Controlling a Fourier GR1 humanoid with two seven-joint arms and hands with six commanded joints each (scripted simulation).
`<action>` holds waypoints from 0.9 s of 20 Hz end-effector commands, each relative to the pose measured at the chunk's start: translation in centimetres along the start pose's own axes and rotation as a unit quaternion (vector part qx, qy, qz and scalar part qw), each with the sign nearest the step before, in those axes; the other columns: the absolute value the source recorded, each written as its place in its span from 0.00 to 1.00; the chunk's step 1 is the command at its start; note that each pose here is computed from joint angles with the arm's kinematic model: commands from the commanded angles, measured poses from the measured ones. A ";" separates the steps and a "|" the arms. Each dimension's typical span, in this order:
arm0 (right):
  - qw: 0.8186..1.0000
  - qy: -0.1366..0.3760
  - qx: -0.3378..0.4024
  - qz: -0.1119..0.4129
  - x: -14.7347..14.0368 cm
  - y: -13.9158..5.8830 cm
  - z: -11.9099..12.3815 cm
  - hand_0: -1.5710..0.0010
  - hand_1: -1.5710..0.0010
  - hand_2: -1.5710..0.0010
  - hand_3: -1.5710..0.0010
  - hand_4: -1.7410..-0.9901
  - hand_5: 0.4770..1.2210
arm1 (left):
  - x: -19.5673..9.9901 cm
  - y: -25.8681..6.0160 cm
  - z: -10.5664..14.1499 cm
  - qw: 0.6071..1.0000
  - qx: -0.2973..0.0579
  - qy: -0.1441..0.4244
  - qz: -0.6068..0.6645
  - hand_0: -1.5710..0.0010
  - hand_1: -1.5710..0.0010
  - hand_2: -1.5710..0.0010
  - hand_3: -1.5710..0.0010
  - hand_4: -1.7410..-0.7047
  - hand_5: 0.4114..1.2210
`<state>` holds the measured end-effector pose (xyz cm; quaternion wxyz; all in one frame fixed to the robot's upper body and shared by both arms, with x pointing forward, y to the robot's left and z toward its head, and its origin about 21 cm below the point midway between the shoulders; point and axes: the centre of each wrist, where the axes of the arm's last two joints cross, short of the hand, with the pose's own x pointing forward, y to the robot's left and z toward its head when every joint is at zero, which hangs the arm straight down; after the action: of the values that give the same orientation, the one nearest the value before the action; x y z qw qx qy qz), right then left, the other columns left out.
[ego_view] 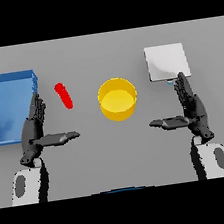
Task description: Pick up the red beaker and tilt it to pour out 1 green nut into yellow bowl. Pick up the yellow bowl and place it on the metallic measuring scale.
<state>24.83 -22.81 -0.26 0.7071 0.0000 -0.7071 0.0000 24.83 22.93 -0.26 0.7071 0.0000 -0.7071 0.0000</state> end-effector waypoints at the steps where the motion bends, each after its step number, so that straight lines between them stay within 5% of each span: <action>1: 1.000 0.000 0.000 0.000 0.0 0.1 0.0 1.00 1.00 1.00 1.00 0.89 0.14 | 0.0 0.0 0.1 1.000 0.000 0.000 0.000 1.00 1.00 1.00 1.00 0.58 0.31; 6: 1.000 0.000 0.003 -0.001 -0.1 0.5 -0.2 1.00 1.00 1.00 1.00 0.89 0.14 | 0.0 0.3 0.7 1.000 0.000 -0.004 0.000 1.00 1.00 1.00 1.00 0.58 0.31; 8: 0.990 -0.067 0.009 0.121 0.6 0.6 0.8 1.00 1.00 1.00 1.00 0.89 0.13 | 1.2 0.3 2.8 0.997 -0.032 -0.040 -0.064 1.00 1.00 1.00 1.00 0.58 0.31; 10: 0.983 -0.083 0.014 0.164 1.4 0.9 1.4 1.00 1.00 1.00 1.00 0.90 0.13 | 1.9 0.0 3.8 0.995 -0.044 -0.032 -0.087 1.00 1.00 1.00 1.00 0.58 0.31; 18: 0.987 -0.074 0.042 0.137 1.4 1.2 1.7 1.00 1.00 1.00 1.00 0.75 0.20 | 1.8 -0.2 1.9 0.993 -0.059 0.015 -0.105 1.00 1.00 1.00 1.00 0.58 0.29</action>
<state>23.11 -21.61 1.10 0.6454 -0.0674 -0.7504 0.1262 22.90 22.70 1.57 0.7135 0.0328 -0.6902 -0.1164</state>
